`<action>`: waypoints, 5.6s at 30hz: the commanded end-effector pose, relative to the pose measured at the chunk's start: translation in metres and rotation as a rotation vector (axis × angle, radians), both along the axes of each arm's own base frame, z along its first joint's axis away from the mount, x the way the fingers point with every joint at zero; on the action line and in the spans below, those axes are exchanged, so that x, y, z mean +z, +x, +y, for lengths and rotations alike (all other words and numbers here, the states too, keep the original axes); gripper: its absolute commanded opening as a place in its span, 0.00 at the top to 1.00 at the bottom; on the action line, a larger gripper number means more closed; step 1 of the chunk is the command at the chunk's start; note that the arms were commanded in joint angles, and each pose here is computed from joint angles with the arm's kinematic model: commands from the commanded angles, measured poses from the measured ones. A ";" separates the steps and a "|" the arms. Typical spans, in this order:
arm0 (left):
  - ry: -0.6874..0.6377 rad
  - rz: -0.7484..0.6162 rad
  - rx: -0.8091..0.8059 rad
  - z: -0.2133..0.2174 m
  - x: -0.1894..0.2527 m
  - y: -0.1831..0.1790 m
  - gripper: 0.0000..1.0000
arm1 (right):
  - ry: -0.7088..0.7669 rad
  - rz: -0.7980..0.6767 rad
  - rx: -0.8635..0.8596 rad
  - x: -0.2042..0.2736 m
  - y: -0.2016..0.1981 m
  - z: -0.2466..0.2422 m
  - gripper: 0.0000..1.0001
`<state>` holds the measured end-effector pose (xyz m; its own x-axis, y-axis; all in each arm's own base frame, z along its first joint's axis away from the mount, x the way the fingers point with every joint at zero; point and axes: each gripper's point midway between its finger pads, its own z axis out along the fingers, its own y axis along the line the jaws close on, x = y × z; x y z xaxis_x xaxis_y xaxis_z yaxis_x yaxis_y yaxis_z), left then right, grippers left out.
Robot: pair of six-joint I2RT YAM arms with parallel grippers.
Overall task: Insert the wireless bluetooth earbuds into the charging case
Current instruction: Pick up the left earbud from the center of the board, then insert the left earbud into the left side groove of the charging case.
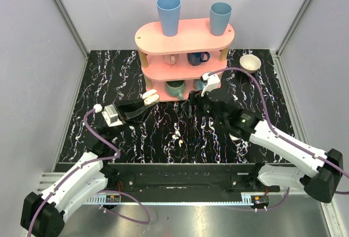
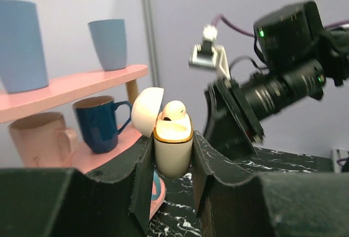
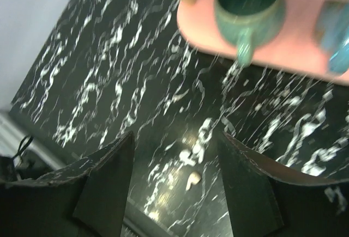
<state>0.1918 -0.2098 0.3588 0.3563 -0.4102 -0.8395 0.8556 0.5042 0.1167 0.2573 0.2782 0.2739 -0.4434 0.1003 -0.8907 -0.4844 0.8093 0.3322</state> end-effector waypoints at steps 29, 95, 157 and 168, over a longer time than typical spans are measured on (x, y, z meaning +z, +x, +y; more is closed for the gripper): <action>-0.061 0.098 0.225 0.032 -0.006 0.029 1.00 | -0.098 0.734 -0.419 -0.222 -0.057 0.019 0.41; -0.063 0.092 0.231 0.034 -0.006 0.028 1.00 | -0.264 0.745 -0.421 -0.249 -0.050 0.047 0.58; -0.042 0.152 0.116 0.009 0.007 0.039 1.00 | 0.518 -0.485 -0.164 0.140 -0.017 0.010 1.00; -0.046 0.134 0.086 0.003 0.007 0.039 1.00 | 0.604 -0.638 0.040 0.185 -0.044 0.051 1.00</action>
